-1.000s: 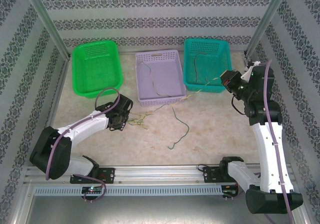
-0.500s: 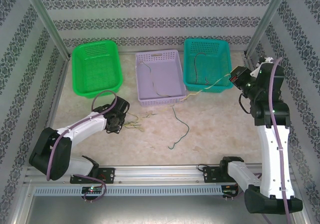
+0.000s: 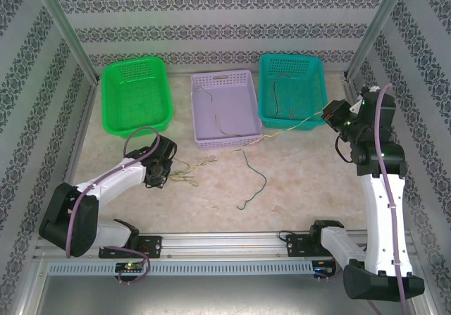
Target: Untangle the cables
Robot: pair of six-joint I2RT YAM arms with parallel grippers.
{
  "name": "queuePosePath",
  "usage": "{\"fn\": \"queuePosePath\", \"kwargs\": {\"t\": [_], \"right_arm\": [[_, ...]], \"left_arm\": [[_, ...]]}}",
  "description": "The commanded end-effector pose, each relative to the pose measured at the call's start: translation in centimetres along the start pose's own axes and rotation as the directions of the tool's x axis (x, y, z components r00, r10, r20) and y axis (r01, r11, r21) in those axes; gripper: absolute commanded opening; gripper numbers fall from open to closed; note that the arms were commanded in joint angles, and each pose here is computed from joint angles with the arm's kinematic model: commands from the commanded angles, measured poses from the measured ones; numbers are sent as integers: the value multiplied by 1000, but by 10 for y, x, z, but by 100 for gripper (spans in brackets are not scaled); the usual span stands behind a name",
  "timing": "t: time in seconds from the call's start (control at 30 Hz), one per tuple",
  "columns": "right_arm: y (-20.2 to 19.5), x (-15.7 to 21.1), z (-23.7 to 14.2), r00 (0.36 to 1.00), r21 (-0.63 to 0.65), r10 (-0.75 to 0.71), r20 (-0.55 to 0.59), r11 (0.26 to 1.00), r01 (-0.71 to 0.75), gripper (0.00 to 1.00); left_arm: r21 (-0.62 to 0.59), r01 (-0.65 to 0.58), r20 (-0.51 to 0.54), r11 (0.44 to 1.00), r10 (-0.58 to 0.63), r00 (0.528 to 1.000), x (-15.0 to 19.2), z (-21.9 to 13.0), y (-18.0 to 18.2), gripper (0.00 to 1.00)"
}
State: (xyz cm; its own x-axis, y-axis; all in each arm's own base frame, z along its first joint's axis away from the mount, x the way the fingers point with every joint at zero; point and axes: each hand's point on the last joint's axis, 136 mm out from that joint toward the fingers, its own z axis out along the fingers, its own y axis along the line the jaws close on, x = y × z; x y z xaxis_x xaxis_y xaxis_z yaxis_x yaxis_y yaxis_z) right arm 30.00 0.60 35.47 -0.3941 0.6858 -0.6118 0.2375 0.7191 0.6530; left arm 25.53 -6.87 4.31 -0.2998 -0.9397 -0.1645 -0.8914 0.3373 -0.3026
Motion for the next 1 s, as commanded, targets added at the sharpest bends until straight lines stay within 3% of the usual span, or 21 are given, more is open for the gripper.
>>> {"fn": "queuePosePath", "kwargs": {"t": [0.0,0.13,0.5,0.97], "right_arm": [[8,-78,-36,941,74,-83,327,995,62,0],[24,-116,-57,894,80,-117,433,993,91,0],[71,-196,-104,776,-47,-18,630,997,61,0],[124,-235,-160,686,-239,93,721,964,120,0]], "left_arm": [[-194,-39,119,980,63,991,-34,1,51,0],[-205,-40,112,978,64,992,-40,2,58,0],[-227,-18,103,974,43,994,-44,6,72,0],[-263,-21,88,965,46,995,-44,10,77,0]]}}
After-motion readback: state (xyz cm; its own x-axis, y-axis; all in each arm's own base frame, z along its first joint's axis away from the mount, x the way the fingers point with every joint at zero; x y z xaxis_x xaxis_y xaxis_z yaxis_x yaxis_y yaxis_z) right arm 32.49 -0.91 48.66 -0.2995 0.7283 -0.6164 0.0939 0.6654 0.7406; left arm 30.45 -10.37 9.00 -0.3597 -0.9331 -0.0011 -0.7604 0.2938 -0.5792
